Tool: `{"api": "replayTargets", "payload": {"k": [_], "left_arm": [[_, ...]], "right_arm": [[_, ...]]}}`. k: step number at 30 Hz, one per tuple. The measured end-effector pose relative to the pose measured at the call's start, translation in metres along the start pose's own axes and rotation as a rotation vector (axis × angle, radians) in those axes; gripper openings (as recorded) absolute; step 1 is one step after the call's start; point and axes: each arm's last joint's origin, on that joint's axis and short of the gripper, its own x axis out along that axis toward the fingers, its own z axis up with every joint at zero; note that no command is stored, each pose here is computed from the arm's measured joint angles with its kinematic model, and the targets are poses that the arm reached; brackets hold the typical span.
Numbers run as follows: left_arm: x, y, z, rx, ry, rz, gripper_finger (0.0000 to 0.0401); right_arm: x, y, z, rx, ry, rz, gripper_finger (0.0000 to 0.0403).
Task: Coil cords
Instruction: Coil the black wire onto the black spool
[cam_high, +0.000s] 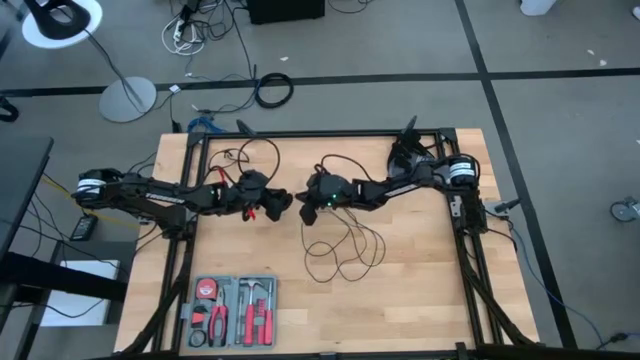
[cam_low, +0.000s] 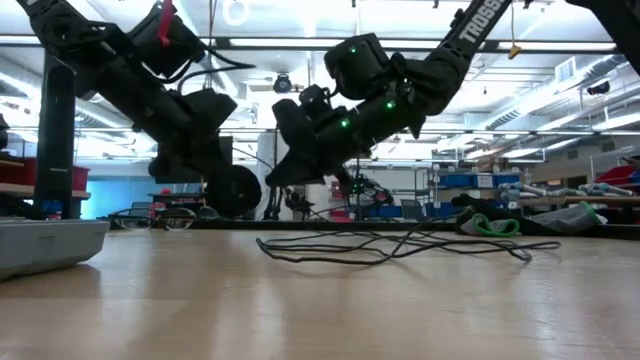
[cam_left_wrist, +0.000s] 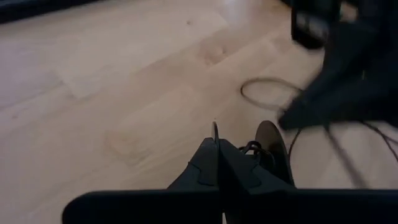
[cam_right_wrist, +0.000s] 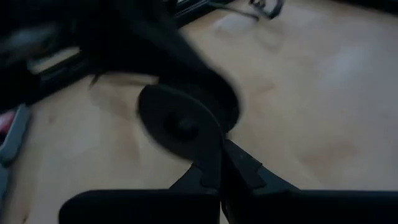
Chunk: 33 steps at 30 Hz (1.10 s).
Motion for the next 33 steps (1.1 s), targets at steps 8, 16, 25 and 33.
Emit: {"api": "replayTargets", "payload": {"k": [8, 16, 25, 33], "left_arm": [[0.000, -0.002, -0.002, -0.002, 0.055, -0.079, 0.0000], [-0.001, -0.011, 0.009, -0.012, -0.026, -0.197, 0.0000], [0.002, -0.001, 0.004, -0.018, 0.046, -0.120, 0.0000], [0.002, -0.001, 0.002, -0.016, 0.081, -0.139, 0.0000]], "right_arm": [[0.001, -0.031, 0.007, 0.072, 0.069, -0.060, 0.0000], [-0.001, -0.030, -0.003, 0.073, 0.161, -0.080, 0.0000], [-0.001, -0.008, 0.008, -0.023, 0.095, -0.008, 0.0000], [0.005, -0.009, 0.051, -0.090, 0.093, 0.023, 0.0000]]}}
